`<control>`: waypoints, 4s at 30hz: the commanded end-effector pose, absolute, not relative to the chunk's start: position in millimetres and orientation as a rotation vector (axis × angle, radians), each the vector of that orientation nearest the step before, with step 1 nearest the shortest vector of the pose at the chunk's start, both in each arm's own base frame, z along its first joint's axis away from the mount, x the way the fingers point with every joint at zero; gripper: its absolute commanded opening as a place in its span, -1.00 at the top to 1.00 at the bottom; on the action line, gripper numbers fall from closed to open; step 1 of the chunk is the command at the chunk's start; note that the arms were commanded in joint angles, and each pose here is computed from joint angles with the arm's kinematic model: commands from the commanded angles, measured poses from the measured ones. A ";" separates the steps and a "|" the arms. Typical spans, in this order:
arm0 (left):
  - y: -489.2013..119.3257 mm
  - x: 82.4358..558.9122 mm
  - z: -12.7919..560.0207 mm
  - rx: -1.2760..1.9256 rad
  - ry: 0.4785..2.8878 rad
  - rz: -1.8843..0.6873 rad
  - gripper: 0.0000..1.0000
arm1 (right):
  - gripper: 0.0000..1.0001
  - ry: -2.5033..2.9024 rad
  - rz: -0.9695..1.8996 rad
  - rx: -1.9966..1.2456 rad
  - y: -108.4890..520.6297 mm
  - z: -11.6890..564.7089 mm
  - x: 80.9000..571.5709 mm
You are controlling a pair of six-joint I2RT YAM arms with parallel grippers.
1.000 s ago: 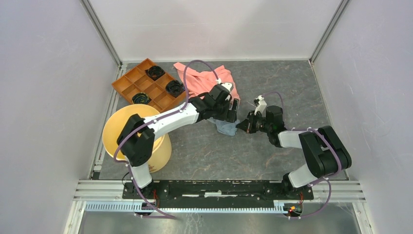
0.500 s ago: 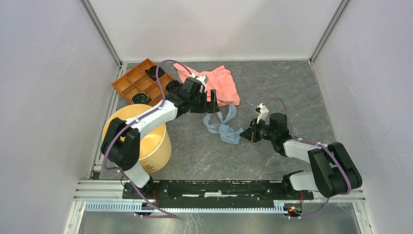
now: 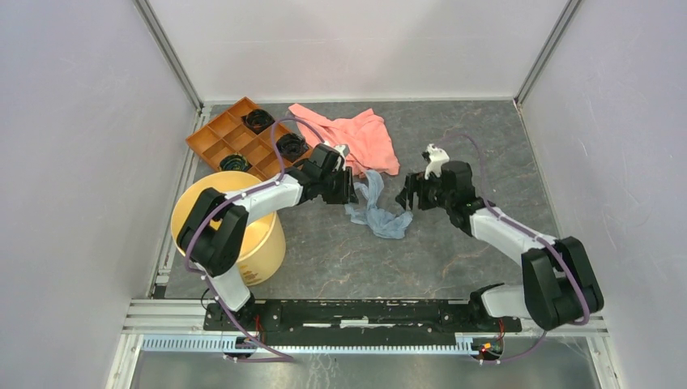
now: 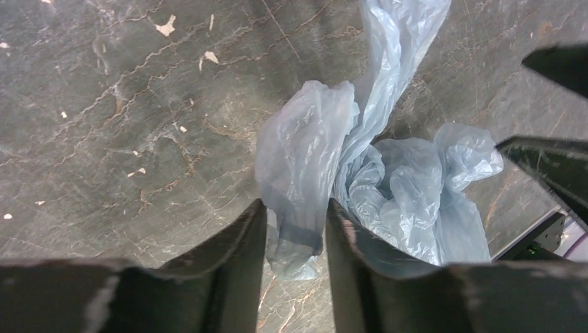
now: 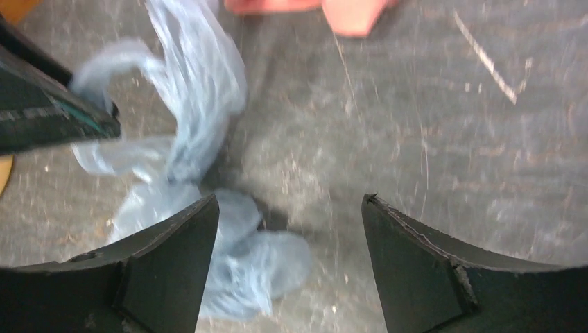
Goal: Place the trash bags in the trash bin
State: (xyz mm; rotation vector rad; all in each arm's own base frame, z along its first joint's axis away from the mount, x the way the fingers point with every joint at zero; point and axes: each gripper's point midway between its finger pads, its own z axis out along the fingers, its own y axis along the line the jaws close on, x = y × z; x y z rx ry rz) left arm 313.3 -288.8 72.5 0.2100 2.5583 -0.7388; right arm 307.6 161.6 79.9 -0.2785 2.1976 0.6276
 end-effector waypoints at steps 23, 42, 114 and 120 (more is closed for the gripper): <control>-293.9 307.8 111.4 0.217 2.425 -0.715 0.96 | 0.99 2.061 0.463 -0.321 223.1 112.4 389.4; -238.0 304.3 388.4 -0.031 1.759 -0.807 0.96 | 0.99 1.343 0.472 -0.411 189.1 395.9 305.7; -264.6 266.2 331.2 0.216 1.804 -0.951 0.96 | 0.55 1.930 0.452 -0.436 165.0 159.9 255.1; -277.6 266.5 320.0 0.263 1.875 -0.977 0.96 | 0.22 2.158 0.254 -0.462 136.6 119.9 247.7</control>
